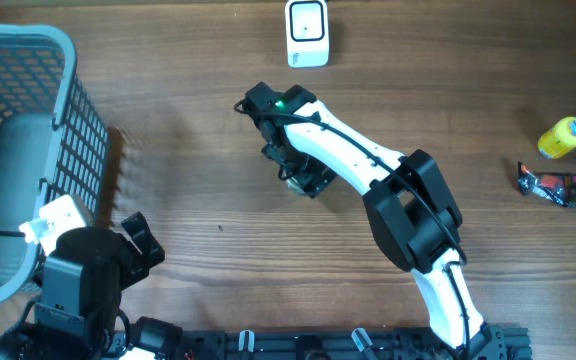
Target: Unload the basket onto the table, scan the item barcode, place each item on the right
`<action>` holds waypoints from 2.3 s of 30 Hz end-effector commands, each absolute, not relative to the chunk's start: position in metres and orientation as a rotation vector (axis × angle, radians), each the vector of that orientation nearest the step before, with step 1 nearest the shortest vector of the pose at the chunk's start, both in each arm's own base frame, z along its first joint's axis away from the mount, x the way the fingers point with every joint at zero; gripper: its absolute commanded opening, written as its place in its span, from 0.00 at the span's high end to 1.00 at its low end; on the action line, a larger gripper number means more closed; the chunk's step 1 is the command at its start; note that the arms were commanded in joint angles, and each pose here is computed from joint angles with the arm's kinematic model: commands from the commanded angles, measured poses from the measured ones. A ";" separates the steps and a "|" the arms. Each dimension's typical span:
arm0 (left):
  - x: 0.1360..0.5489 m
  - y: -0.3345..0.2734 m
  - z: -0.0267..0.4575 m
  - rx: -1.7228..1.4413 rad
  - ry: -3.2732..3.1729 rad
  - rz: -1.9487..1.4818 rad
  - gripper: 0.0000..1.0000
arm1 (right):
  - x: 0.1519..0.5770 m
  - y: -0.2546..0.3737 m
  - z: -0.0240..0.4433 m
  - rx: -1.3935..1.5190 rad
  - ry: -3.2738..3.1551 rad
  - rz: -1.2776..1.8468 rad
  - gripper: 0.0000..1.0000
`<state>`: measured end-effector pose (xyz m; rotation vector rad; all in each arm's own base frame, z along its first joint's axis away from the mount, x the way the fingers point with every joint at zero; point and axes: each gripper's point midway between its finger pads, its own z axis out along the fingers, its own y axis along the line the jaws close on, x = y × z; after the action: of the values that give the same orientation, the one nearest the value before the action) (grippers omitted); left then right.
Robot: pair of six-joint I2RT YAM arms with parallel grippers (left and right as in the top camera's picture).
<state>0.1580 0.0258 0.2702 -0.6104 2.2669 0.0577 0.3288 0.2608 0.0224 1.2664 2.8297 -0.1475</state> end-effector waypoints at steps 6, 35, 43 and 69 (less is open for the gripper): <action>0.158 0.024 0.271 -0.583 2.276 0.059 0.00 | 0.332 0.263 0.016 1.573 2.629 -0.072 0.00; 0.158 0.024 0.271 -0.583 2.276 0.059 0.00 | 0.377 0.232 0.017 -0.387 2.819 -0.448 0.00; 0.158 0.025 0.270 -0.583 2.280 0.061 0.00 | 0.341 0.239 0.008 0.394 2.956 -0.277 0.00; 0.157 0.024 0.269 -0.581 2.286 0.055 0.00 | 0.305 0.252 0.004 1.508 2.756 -0.189 0.00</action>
<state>0.1568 0.0250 0.2688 -0.6076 2.2769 0.0539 0.3054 0.2422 0.0043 1.4061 2.7900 -0.2553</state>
